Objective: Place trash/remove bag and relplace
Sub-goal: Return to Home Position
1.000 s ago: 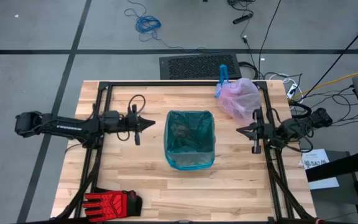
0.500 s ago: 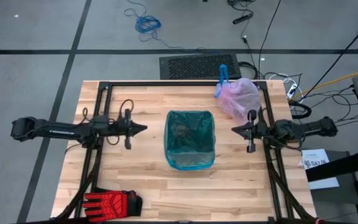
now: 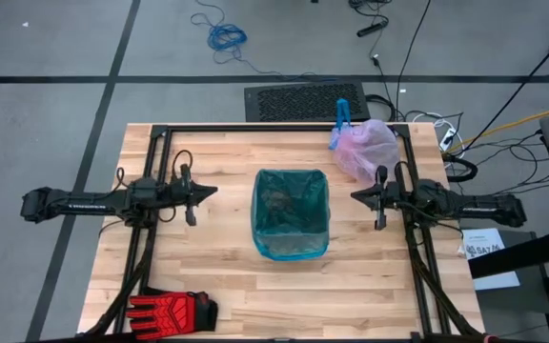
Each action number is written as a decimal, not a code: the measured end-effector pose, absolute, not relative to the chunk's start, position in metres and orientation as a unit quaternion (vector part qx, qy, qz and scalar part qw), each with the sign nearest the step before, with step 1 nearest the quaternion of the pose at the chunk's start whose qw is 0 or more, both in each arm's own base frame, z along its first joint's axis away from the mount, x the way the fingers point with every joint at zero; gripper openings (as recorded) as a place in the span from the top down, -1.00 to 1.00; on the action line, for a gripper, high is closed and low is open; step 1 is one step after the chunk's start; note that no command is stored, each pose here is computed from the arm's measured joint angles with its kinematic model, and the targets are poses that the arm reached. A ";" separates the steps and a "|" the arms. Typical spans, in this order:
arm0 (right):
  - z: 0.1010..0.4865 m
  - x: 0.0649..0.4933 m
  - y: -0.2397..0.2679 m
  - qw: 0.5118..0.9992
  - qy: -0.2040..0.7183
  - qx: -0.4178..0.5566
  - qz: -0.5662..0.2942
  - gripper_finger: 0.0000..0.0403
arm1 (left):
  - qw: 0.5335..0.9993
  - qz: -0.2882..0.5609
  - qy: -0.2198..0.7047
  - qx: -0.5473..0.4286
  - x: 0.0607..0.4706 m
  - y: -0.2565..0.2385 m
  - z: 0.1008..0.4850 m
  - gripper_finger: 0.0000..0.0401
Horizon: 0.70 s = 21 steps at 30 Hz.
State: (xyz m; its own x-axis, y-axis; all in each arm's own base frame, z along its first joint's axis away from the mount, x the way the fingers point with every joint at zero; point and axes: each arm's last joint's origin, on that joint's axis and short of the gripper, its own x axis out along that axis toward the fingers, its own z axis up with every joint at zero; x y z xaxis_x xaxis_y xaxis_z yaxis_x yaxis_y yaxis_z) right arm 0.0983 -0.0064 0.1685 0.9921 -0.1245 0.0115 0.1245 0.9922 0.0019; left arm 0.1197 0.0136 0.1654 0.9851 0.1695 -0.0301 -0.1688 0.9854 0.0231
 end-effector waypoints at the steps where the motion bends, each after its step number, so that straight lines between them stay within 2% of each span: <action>1: 0.168 0.099 -0.007 0.998 -0.001 0.000 -0.062 1.00 | 0.996 0.089 0.011 0.016 0.120 0.014 0.166 1.00; 9: 0.168 0.098 -0.008 0.999 -0.003 -0.004 -0.045 1.00 | 0.997 0.044 -0.040 0.057 0.115 0.008 0.177 1.00; 15: 0.170 0.096 -0.007 0.999 -0.006 -0.010 -0.044 1.00 | 0.997 0.058 0.004 0.045 0.102 0.005 0.166 1.00; 21: 0.172 0.095 -0.007 0.999 0.005 -0.006 -0.047 1.00 | 0.998 0.034 -0.004 0.059 0.096 -0.001 0.171 1.00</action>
